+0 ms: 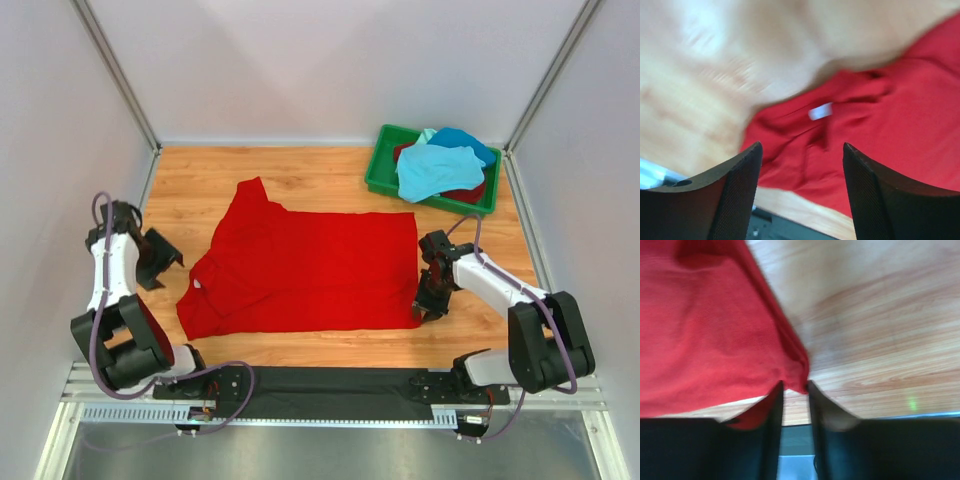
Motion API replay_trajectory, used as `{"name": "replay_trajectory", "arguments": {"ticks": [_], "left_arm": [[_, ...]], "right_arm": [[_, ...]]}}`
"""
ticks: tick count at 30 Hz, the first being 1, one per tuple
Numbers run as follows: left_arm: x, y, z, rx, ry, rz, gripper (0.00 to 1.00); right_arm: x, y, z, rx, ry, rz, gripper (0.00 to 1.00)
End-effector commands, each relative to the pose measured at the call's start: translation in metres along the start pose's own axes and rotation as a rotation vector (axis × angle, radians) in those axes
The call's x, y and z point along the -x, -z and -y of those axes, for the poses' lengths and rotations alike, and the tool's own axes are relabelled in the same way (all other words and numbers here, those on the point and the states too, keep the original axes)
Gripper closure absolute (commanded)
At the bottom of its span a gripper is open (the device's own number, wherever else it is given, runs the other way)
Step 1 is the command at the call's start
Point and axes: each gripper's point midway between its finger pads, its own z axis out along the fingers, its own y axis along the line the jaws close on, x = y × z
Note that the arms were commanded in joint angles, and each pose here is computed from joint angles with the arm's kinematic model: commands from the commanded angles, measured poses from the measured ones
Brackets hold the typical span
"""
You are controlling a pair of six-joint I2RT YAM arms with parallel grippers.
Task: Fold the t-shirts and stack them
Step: Fold the tshirt
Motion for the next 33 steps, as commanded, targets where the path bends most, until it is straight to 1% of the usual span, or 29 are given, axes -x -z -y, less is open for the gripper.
{"name": "replay_trajectory", "arguments": {"ticks": [1, 2, 3, 4, 6, 7, 8, 9, 10, 11, 12, 13, 14, 15, 16, 17, 18, 19, 20, 21, 23, 24, 26, 27, 28, 30, 31, 32, 33], "left_arm": [[0.041, 0.017, 0.061, -0.17, -0.265, 0.138, 0.27], [0.041, 0.012, 0.079, -0.221, -0.302, 0.122, 0.11], [0.047, 0.012, 0.088, -0.228, -0.316, 0.136, 0.06], [0.048, 0.005, 0.092, -0.219, -0.334, 0.13, 0.05], [0.057, 0.002, 0.107, -0.234, -0.373, 0.176, 0.05], [0.059, -0.002, 0.108, -0.23, -0.386, 0.18, 0.05], [0.064, -0.002, 0.116, -0.258, -0.4, 0.21, 0.06], [0.063, -0.006, 0.121, -0.271, -0.42, 0.209, 0.08], [0.064, -0.012, 0.123, -0.271, -0.439, 0.208, 0.11], [0.065, -0.015, 0.123, -0.261, -0.448, 0.201, 0.13], [0.065, -0.016, 0.128, -0.263, -0.458, 0.196, 0.14], [0.061, -0.027, 0.131, -0.266, -0.476, 0.157, 0.15], [0.059, -0.032, 0.133, -0.264, -0.486, 0.145, 0.15], [0.059, -0.035, 0.137, -0.262, -0.501, 0.139, 0.15], [0.051, -0.045, 0.139, -0.248, -0.513, 0.1, 0.15], [0.047, -0.048, 0.142, -0.249, -0.517, 0.083, 0.15], [0.043, -0.051, 0.146, -0.251, -0.522, 0.068, 0.15], [0.035, -0.06, 0.144, -0.211, -0.531, 0.035, 0.17], [0.033, -0.063, 0.145, -0.198, -0.533, 0.025, 0.17], [0.026, -0.071, 0.144, -0.189, -0.531, -0.007, 0.19], [0.016, -0.077, 0.145, -0.172, -0.535, -0.049, 0.25], [0.016, -0.083, 0.143, -0.146, -0.525, -0.065, 0.33], [0.021, -0.086, 0.143, -0.122, -0.52, -0.063, 0.41], [0.021, -0.092, 0.14, -0.096, -0.516, -0.072, 0.52], [0.024, -0.095, 0.136, -0.061, -0.513, -0.067, 0.59], [0.032, -0.101, 0.137, -0.032, -0.507, -0.061, 0.72], [0.034, -0.103, 0.135, -0.013, -0.506, -0.065, 0.76], [0.04, -0.103, 0.141, -0.016, -0.508, -0.053, 0.82], [0.04, -0.11, 0.138, 0.012, -0.505, -0.07, 0.97]], "right_arm": [[0.014, 0.016, -0.019, 0.084, 0.07, 0.04, 0.68], [0.014, 0.018, -0.02, 0.09, 0.079, 0.04, 0.55], [0.018, 0.024, -0.024, 0.102, 0.09, 0.053, 0.47], [0.02, 0.028, -0.024, 0.104, 0.11, 0.062, 0.44], [0.031, 0.036, -0.024, 0.089, 0.127, 0.117, 0.33], [0.043, 0.044, -0.031, 0.108, 0.156, 0.164, 0.32], [0.051, 0.047, -0.034, 0.111, 0.167, 0.193, 0.32], [0.06, 0.049, -0.039, 0.108, 0.177, 0.212, 0.31], [0.078, 0.058, -0.049, 0.124, 0.185, 0.27, 0.31], [0.088, 0.061, -0.057, 0.135, 0.208, 0.294, 0.32], [0.1, 0.057, -0.065, 0.139, 0.22, 0.31, 0.34], [0.12, 0.068, -0.074, 0.133, 0.223, 0.373, 0.36], [0.131, 0.071, -0.08, 0.134, 0.249, 0.399, 0.39], [0.14, 0.065, -0.084, 0.116, 0.256, 0.398, 0.41], [0.152, 0.069, -0.093, 0.127, 0.265, 0.427, 0.44], [0.166, 0.08, -0.106, 0.149, 0.277, 0.461, 0.48], [0.173, 0.07, -0.111, 0.137, 0.286, 0.449, 0.51], [0.179, 0.069, -0.116, 0.136, 0.289, 0.451, 0.55], [0.189, 0.067, -0.124, 0.133, 0.288, 0.453, 0.62], [0.195, 0.066, -0.128, 0.135, 0.289, 0.458, 0.66], [0.204, 0.062, -0.133, 0.129, 0.287, 0.466, 0.68], [0.211, 0.056, -0.138, 0.13, 0.286, 0.471, 0.68], [0.216, 0.05, -0.145, 0.137, 0.305, 0.463, 0.68], [0.22, 0.042, -0.149, 0.137, 0.308, 0.46, 0.68], [0.222, 0.038, -0.15, 0.142, 0.309, 0.455, 0.68], [0.224, 0.025, -0.153, 0.137, 0.314, 0.444, 0.68], [0.226, 0.021, -0.154, 0.138, 0.315, 0.446, 0.68], [0.227, 0.017, -0.156, 0.139, 0.32, 0.447, 0.68], [0.231, 0.011, -0.16, 0.138, 0.324, 0.449, 0.68]]}}
